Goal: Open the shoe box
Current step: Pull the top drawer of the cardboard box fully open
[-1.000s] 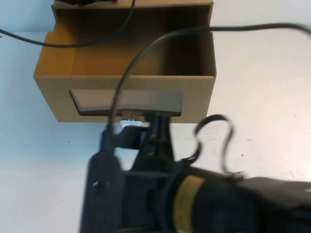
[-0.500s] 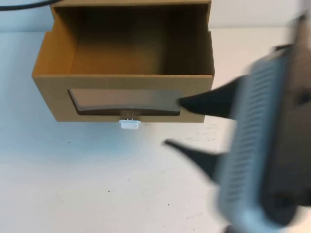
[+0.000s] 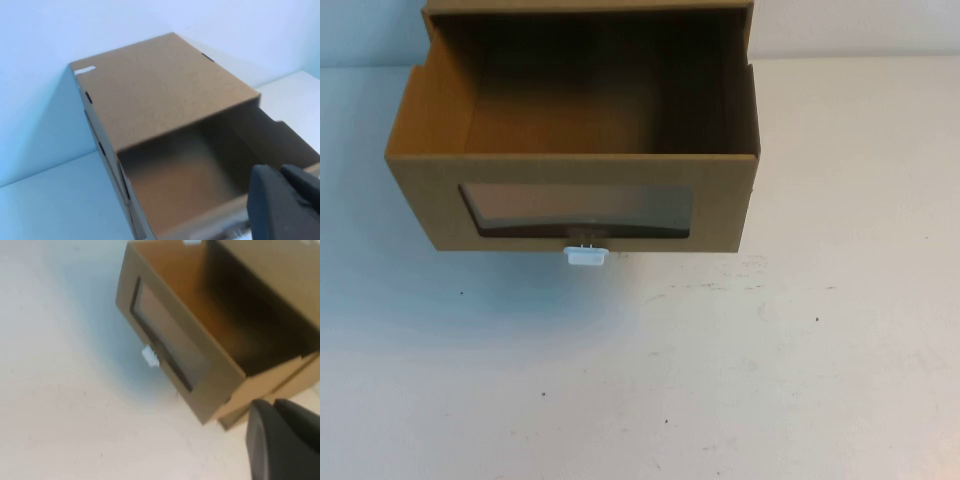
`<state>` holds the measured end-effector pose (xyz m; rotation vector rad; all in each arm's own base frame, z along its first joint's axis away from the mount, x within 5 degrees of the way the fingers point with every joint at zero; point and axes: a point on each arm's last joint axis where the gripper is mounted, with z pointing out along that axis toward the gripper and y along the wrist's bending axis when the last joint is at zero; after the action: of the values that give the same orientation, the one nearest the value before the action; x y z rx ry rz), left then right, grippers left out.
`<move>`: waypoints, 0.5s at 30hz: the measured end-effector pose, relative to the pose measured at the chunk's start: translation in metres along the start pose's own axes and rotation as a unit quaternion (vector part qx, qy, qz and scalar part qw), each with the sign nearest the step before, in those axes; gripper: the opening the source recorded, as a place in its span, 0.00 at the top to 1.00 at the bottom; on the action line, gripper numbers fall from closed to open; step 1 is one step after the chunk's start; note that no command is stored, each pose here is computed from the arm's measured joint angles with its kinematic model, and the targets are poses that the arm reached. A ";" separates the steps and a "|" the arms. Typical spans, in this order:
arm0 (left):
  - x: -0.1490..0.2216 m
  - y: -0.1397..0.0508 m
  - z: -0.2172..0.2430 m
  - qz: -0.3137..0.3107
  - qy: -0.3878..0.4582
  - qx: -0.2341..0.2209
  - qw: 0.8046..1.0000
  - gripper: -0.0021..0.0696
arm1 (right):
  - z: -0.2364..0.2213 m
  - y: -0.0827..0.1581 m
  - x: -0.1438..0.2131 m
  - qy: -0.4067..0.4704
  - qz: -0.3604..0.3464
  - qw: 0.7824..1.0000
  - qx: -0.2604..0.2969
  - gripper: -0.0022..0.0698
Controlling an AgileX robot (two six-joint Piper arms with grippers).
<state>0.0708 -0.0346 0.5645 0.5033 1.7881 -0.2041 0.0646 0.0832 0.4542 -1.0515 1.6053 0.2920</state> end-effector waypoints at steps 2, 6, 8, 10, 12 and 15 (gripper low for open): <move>0.021 -0.010 -0.021 -0.007 -0.014 -0.007 1.000 0.97 | -0.003 -0.001 0.005 0.018 0.007 1.000 -0.001 0.98; 0.078 -0.028 -0.046 -0.016 -0.038 -0.021 0.999 0.97 | -0.005 -0.003 0.011 0.049 0.009 0.999 0.002 0.99; 0.107 -0.033 -0.046 -0.017 -0.030 -0.027 0.999 0.97 | -0.009 -0.004 0.013 0.048 0.012 0.999 0.002 0.99; 0.139 -0.037 -0.043 -0.019 -0.010 -0.033 0.999 0.97 | -0.015 -0.007 0.016 0.045 0.021 0.999 -0.001 0.99; 0.166 -0.041 -0.039 -0.024 0.006 -0.035 0.999 0.97 | -0.027 -0.011 0.023 0.043 0.038 0.998 -0.011 0.99; 0.199 -0.046 -0.032 -0.045 0.010 -0.036 0.998 0.97 | -0.052 -0.019 0.036 0.028 0.068 0.997 -0.038 0.99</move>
<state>-0.0174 -0.0171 0.3782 0.3747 1.8332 -0.1965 0.0457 0.0205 0.4460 -1.0168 1.7312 0.4211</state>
